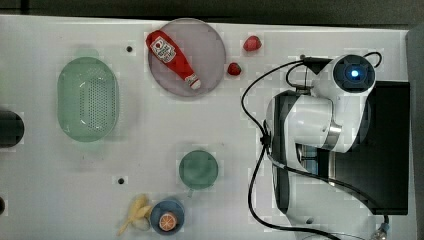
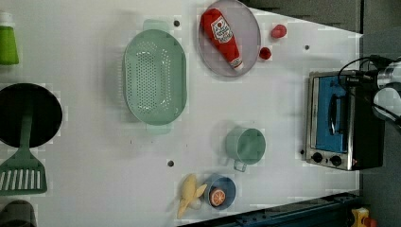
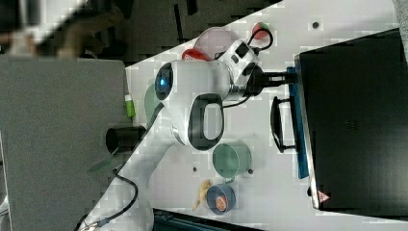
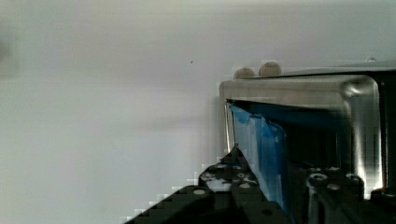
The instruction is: Flap close oven.
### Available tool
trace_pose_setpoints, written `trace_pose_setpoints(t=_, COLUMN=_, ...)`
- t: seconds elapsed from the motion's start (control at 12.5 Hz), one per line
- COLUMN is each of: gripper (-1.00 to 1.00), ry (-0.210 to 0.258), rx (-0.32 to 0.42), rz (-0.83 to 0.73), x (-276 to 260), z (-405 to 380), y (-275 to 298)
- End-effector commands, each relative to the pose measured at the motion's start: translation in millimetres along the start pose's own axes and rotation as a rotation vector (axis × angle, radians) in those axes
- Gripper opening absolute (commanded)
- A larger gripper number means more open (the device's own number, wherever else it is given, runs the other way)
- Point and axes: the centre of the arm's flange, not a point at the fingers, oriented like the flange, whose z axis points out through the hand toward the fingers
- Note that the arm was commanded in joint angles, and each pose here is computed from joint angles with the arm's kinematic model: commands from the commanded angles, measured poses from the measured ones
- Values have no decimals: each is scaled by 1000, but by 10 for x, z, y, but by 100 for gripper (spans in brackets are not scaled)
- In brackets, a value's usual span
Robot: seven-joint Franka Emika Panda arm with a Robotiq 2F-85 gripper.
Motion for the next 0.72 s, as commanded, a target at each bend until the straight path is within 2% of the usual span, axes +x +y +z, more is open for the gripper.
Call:
trace_pose_setpoints(t=0.08, gripper=-29, ry=-7, rx=9, rz=-78, x=19, z=44, y=-19)
trace_pose_setpoints(t=0.16, gripper=-8, ry=-10, rx=4, rz=-76, x=18, z=-48, y=7)
trace_pose_setpoints(t=0.4, gripper=58, ry=-71, rx=1, rz=-78, x=-29, z=-406, y=-100)
trace_pose_setpoints(t=0.56, gripper=99, ry=-76, rx=-8, rz=-86, x=-6, z=-809, y=-214)
trace_pose_setpoints(t=0.72, gripper=100, ry=-83, rx=18, rz=-65, x=-7, z=-1282, y=-431)
